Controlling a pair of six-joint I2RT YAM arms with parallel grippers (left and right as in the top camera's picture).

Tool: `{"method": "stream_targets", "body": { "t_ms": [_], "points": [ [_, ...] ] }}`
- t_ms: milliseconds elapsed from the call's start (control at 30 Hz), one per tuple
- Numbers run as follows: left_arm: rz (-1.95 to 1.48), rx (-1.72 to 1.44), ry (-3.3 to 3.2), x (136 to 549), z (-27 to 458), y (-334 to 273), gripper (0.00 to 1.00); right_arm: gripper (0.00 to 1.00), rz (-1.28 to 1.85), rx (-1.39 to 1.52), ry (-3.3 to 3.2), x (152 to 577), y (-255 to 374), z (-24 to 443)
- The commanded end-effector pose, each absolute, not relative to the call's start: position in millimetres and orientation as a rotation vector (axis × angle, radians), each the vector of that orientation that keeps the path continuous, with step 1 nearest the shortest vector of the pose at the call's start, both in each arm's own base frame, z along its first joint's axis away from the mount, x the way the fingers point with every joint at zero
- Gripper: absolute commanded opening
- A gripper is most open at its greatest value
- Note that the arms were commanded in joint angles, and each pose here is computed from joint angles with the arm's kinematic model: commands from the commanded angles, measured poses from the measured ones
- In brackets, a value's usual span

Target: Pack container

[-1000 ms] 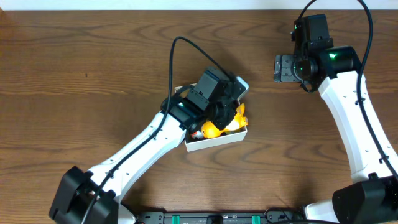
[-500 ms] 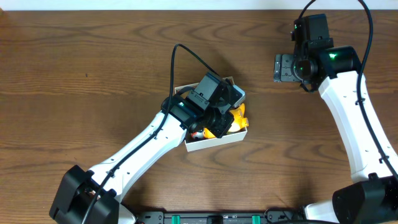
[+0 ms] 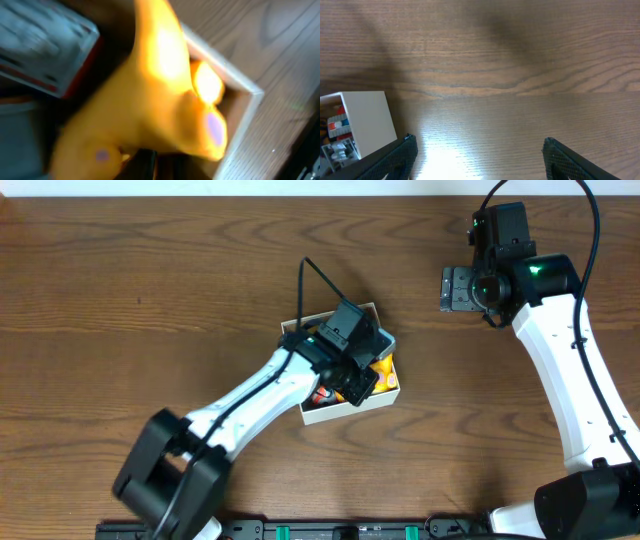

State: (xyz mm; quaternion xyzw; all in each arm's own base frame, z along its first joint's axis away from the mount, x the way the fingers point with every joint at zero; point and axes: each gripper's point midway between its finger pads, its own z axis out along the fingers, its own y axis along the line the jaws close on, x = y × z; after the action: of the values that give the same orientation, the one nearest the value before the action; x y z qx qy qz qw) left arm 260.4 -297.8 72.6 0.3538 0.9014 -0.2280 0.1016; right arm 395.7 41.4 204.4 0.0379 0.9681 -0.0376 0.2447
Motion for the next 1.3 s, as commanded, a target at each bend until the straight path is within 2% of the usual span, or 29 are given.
{"method": "stream_targets", "body": {
  "t_ms": [0, 233, 433, 900, 1267],
  "points": [
    [-0.634, 1.048, 2.764, 254.3, 44.7, -290.9, 0.12, 0.83, -0.109, 0.101, 2.653, 395.9, 40.3, 200.9],
    [-0.449, 1.041, 2.86, 252.7, 24.1, -267.4, 0.1, 0.83, -0.108, 0.101, 2.653, 396.0, 40.3, 200.9],
    [-0.386, 1.031, 2.844, 257.9, 27.9, -261.8, 0.09, 0.83, -0.109, 0.101, 2.653, 395.9, 40.2, 200.9],
    [-0.486, 0.975, 2.575, 271.2, 122.1, -272.8, 0.09, 0.84, -0.109, 0.101, 2.653, 396.1, 40.3, 201.0],
    [-0.525, 0.948, 2.452, 285.3, 145.3, -284.6, 0.09, 0.84, -0.109, 0.102, 2.652, 396.1, 40.3, 201.0]
  ]
}}
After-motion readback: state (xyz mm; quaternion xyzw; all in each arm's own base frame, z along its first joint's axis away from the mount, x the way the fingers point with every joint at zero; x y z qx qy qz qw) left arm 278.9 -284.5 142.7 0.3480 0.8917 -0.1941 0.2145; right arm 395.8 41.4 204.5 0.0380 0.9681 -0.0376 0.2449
